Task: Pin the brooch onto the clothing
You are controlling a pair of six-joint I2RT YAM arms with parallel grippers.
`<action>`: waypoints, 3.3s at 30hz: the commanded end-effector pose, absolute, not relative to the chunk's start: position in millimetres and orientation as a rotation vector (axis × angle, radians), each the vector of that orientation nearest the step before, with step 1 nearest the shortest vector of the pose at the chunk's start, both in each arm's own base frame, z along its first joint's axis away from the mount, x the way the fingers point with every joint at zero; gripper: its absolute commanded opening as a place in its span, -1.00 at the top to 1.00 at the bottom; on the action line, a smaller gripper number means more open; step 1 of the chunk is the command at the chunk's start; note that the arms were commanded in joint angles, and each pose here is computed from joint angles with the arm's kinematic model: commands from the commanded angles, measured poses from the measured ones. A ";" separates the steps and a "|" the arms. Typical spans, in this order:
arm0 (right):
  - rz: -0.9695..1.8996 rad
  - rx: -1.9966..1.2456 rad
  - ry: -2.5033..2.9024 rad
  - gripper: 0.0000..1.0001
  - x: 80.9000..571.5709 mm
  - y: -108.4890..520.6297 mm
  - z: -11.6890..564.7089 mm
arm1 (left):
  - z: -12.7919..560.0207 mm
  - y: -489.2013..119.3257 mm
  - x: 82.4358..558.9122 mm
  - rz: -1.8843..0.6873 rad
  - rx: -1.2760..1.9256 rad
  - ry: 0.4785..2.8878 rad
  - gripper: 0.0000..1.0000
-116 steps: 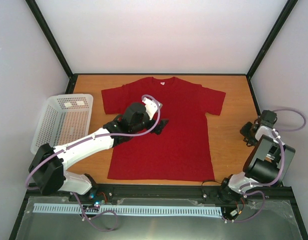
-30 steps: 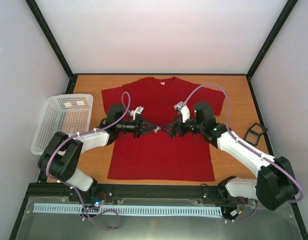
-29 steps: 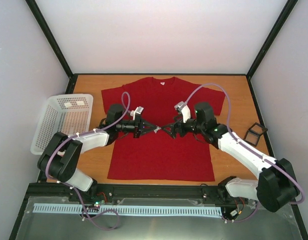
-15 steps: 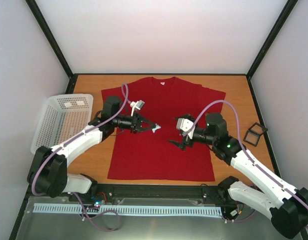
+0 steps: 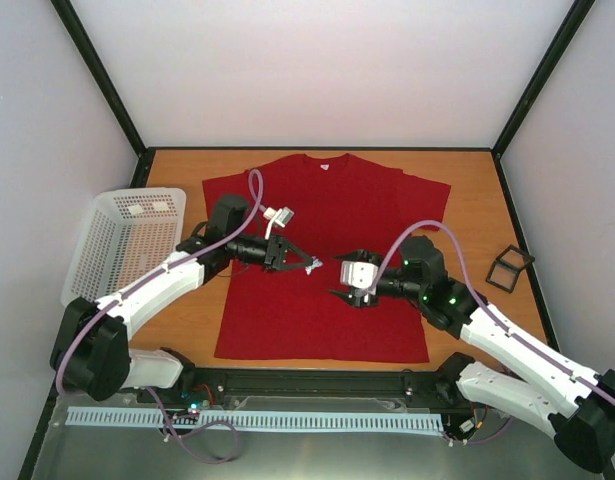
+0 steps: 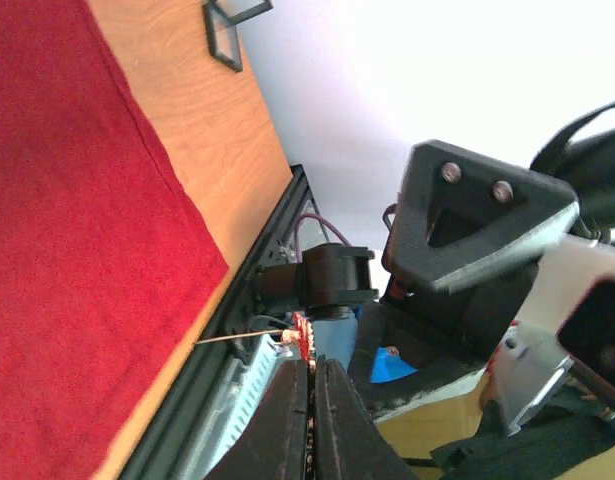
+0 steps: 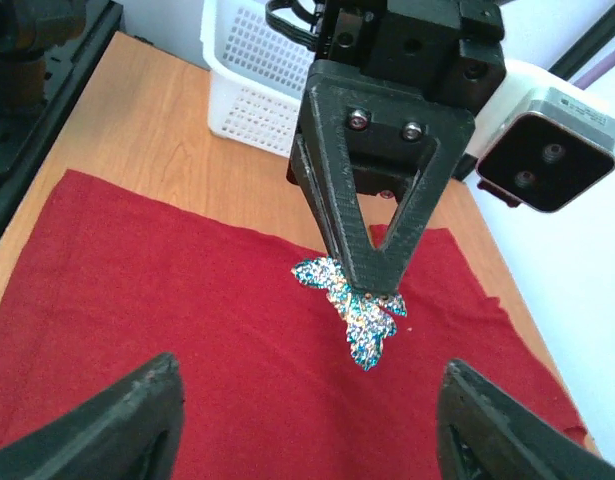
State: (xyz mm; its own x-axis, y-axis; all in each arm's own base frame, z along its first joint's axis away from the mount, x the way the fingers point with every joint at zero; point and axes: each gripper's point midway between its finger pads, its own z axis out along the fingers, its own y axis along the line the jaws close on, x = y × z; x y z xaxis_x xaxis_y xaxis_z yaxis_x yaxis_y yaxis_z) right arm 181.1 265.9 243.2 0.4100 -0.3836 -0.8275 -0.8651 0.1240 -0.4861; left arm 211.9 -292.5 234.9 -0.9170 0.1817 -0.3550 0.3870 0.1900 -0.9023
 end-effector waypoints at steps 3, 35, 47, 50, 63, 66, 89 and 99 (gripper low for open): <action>0.317 -1.623 1.047 -0.23 182.8 282.7 241.7 | 224.4 -288.5 201.7 -2.007 0.097 2.481 0.98; 0.235 -1.689 1.083 0.78 198.7 313.8 208.8 | 222.2 -284.2 199.3 -2.107 -0.141 2.475 0.95; 0.310 -1.546 1.162 0.95 198.8 307.8 217.2 | 220.5 -276.4 203.9 -2.032 -0.106 2.459 0.21; 0.468 -1.480 1.250 0.95 193.5 298.1 222.2 | 216.9 -265.0 213.9 -1.887 -0.074 2.443 -0.14; 1.326 -1.339 1.721 0.95 154.5 275.2 245.6 | 292.2 -262.0 182.6 -1.407 0.921 1.684 -0.74; 1.400 -1.311 1.684 0.95 148.8 276.8 262.2 | 293.2 -266.6 162.8 -1.366 1.077 1.545 -0.64; 1.465 -1.315 1.620 0.95 154.9 286.9 284.2 | 289.1 -304.6 153.0 -1.493 1.257 1.526 0.18; 1.467 -1.310 1.614 0.95 159.7 290.1 285.9 | 289.8 -303.8 149.8 -1.499 1.276 1.515 0.63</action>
